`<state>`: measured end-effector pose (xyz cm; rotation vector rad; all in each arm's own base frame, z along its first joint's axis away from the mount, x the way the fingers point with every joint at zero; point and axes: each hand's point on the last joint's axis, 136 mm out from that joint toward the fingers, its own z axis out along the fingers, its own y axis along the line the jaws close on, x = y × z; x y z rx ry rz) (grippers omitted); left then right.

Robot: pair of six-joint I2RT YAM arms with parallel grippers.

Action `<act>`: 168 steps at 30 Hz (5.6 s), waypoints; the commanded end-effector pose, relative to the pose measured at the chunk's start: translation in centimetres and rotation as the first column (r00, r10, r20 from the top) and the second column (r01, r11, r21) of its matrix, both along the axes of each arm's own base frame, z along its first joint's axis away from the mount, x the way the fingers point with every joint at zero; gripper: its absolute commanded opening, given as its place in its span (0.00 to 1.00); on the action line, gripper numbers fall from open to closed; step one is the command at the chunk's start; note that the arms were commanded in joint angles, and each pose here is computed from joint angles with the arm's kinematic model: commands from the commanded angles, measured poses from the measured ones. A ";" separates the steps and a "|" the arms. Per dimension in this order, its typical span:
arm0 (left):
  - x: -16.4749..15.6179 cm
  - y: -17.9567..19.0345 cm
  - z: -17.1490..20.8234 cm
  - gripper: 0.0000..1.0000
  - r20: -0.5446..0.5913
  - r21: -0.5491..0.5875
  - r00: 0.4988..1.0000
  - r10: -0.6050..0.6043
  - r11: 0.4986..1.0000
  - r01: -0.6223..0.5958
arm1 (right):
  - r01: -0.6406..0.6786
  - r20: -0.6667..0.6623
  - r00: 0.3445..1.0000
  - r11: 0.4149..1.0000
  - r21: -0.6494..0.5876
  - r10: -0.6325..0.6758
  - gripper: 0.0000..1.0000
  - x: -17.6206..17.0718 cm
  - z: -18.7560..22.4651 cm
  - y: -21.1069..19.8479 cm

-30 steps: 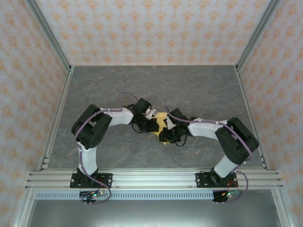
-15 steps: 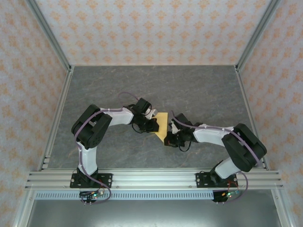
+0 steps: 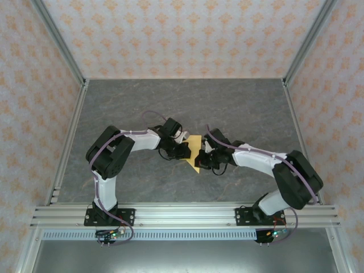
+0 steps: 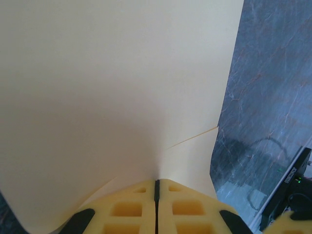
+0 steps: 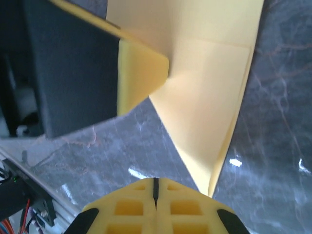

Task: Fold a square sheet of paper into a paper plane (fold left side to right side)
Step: Third fold the triangle at the center of the table.

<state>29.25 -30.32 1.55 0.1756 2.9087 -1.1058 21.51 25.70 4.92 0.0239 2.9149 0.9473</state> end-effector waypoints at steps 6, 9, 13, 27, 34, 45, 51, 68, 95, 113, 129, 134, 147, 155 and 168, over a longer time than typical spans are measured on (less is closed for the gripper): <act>-0.3 1.8 -1.9 0.06 -0.002 0.116 1.000 0.024 0.993 -0.023 | 0.037 -0.076 0.996 0.990 -0.139 -0.048 0.00 -0.4 -3.7 -1.7; 0.0 1.5 -0.8 0.10 0.019 0.095 0.999 0.027 0.995 -0.029 | 0.031 -0.097 0.994 0.981 -0.193 -0.051 0.00 -1.1 -4.6 -2.8; 0.3 1.4 2.0 0.14 0.083 0.058 0.996 0.034 0.998 -0.039 | 0.027 -0.122 0.991 0.965 -0.261 -0.060 0.00 -2.0 -5.8 -4.2; -3.3 -1.5 3.9 0.00 0.072 -0.042 0.997 -0.026 0.999 0.029 | 0.017 -0.130 0.990 0.948 -0.316 -0.061 0.00 -2.0 -6.9 -4.9; -3.0 -2.0 2.0 0.00 0.038 -0.031 0.999 -0.027 0.999 0.028 | 0.011 -0.126 0.991 0.949 -0.316 -0.053 0.00 -2.0 -6.8 -4.6; -3.1 -1.9 0.4 0.00 0.030 -0.013 0.999 -0.029 0.999 0.029 | -0.006 -0.135 0.990 0.943 -0.334 -0.041 0.00 -2.3 -7.2 -4.7; -3.3 -1.0 -1.3 0.00 0.031 0.039 0.999 -0.034 0.999 0.032 | -0.012 -0.135 0.990 0.937 -0.349 -0.038 0.00 -2.4 -7.2 -5.0; 0.1 4.3 -3.2 0.00 0.127 0.173 0.990 0.056 0.982 -0.078 | -0.042 -0.160 0.987 0.902 -0.430 -0.030 0.00 -3.5 -7.9 -6.6; 6.7 11.2 -4.1 0.00 0.141 0.237 0.976 0.164 0.952 -0.194 | -0.069 -0.186 0.982 0.893 -0.445 -0.017 0.00 -4.2 -8.1 -7.1; 4.2 5.6 4.5 0.00 0.232 -0.021 0.966 0.110 0.994 -0.108 | -0.055 -0.148 0.989 0.926 -0.373 -0.001 0.00 -2.6 -7.0 -5.0; 4.0 2.2 -1.0 0.00 0.151 0.054 0.987 0.060 0.996 -0.069 | -0.048 -0.125 0.992 0.942 -0.332 0.006 0.00 -2.2 -5.8 -4.2; 3.4 3.5 -3.1 0.00 0.125 0.132 0.989 0.075 0.987 -0.091 | -0.066 -0.145 0.989 0.943 -0.325 0.019 0.00 -3.2 -5.3 -4.5; 3.2 3.1 -1.6 0.00 0.136 0.084 0.988 0.074 0.993 -0.086 | -0.072 -0.121 0.992 0.942 -0.327 0.033 0.00 -4.4 -3.9 -5.4; 4.0 3.9 6.5 0.23 0.263 -0.013 0.955 0.137 0.990 -0.138 | 0.073 0.203 0.979 0.977 -0.201 -0.031 0.25 2.3 2.2 -5.8; 3.8 7.3 4.5 0.49 0.160 0.008 0.929 0.334 0.941 -0.339 | -0.099 0.359 0.925 0.992 -0.080 0.122 0.48 7.8 2.4 -0.7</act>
